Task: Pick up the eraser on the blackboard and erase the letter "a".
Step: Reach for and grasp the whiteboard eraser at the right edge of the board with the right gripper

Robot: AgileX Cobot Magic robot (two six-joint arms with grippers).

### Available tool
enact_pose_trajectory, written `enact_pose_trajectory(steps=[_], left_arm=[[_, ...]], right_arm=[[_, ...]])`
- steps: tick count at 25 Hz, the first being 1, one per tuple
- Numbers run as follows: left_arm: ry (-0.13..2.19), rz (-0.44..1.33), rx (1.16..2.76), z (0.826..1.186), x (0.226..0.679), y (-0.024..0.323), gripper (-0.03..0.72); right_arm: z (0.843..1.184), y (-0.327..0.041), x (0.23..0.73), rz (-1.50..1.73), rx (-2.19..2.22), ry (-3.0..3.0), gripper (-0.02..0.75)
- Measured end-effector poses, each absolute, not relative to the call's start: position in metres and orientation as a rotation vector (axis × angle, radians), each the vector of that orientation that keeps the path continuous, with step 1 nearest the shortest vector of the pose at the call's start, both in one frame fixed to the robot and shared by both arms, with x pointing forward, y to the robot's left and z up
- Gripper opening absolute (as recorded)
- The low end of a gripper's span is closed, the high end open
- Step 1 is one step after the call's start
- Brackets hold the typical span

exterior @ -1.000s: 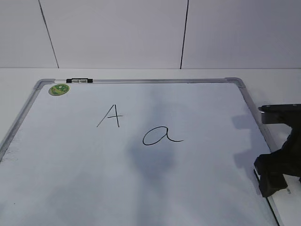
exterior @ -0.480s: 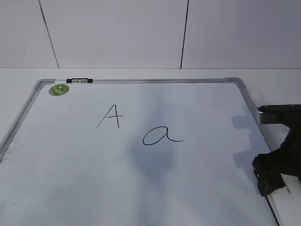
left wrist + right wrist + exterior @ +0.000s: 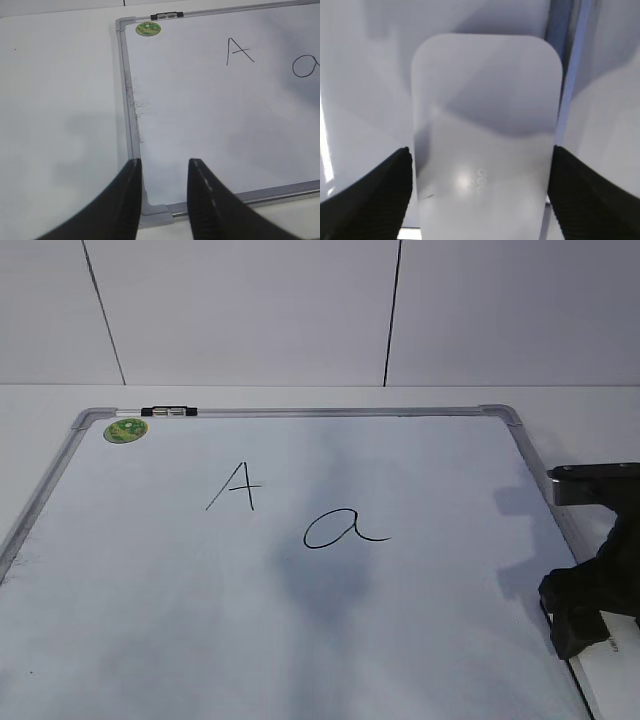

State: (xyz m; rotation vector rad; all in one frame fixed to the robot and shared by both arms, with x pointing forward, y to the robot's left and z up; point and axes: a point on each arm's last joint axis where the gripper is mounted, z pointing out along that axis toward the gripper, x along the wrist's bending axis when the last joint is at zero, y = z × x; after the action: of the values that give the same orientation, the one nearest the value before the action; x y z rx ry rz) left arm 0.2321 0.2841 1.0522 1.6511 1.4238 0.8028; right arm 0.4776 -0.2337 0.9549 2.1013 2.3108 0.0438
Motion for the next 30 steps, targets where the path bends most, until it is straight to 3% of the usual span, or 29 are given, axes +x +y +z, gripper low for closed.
enact_pose_trajectory(steps=[21, 25, 30], left_arm=[[1.424, 0.803, 1.651, 1.0522, 0.2321, 0.2841, 0.235], [1.424, 0.803, 1.651, 1.0522, 0.2321, 0.2841, 0.235], [1.424, 0.803, 1.651, 1.0522, 0.2321, 0.2841, 0.235]], right_arm=[[0.953, -0.2348, 0.4766, 0.001, 2.1, 2.321, 0.634], [0.953, -0.2348, 0.4766, 0.001, 2.1, 2.321, 0.585], [0.953, -0.2348, 0.4766, 0.001, 2.103, 2.319, 0.576]])
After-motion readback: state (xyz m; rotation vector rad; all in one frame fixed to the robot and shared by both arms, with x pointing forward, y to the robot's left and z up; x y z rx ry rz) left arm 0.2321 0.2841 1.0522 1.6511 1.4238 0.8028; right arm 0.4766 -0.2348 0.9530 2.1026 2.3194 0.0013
